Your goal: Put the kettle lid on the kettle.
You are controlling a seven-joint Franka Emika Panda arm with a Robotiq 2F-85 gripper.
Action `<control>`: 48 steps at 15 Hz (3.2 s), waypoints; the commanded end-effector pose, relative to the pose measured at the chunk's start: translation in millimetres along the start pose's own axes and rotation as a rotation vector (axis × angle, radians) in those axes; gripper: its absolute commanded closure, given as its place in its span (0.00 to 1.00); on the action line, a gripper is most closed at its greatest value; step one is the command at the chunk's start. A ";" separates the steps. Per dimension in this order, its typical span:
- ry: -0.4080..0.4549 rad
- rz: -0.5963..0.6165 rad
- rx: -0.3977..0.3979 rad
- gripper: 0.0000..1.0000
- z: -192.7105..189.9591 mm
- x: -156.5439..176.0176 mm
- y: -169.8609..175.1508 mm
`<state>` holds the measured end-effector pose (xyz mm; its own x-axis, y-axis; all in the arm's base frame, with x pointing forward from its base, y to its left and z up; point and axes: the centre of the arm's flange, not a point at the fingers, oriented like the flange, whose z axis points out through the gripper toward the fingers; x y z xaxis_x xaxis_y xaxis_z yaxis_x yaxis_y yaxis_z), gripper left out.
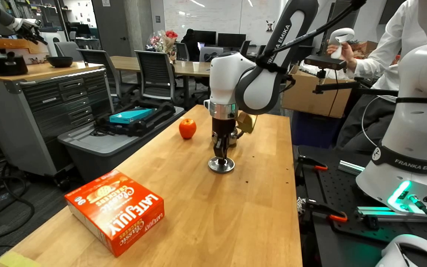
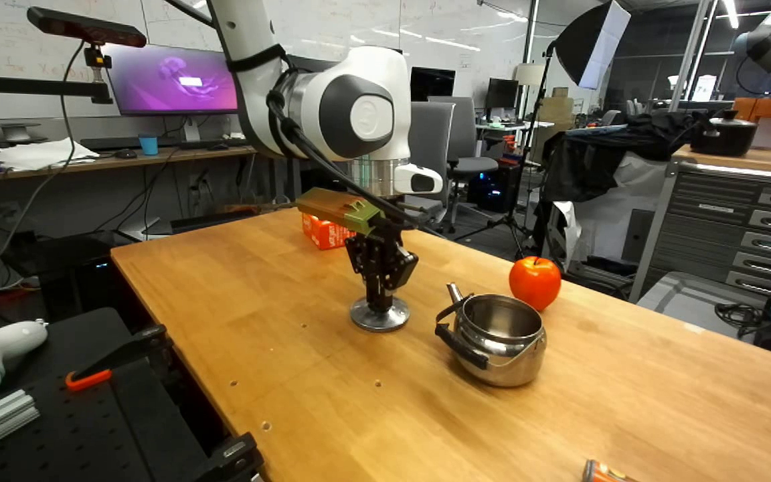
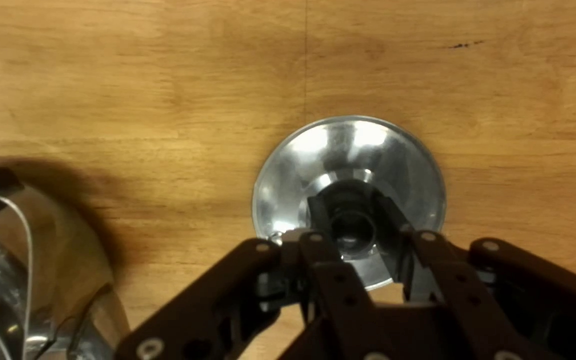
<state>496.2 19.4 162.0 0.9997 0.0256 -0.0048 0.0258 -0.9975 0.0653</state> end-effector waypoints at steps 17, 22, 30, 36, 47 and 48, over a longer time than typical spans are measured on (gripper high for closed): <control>0.010 0.025 -0.053 0.93 -70.7 -4.7 -14.7; 0.006 0.036 -0.069 0.93 -99.3 -11.9 -17.8; 0.034 0.038 -0.067 0.93 -139.5 -25.1 -18.8; 0.072 0.035 -0.063 0.93 -170.6 -37.3 -16.7; 0.082 0.138 -0.086 0.93 -217.7 -40.5 37.4; 0.084 0.149 -0.086 0.93 -220.0 -40.4 43.8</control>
<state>460.7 4.4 364.5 0.9924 -0.0947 0.0781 -0.1041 -0.9865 0.1262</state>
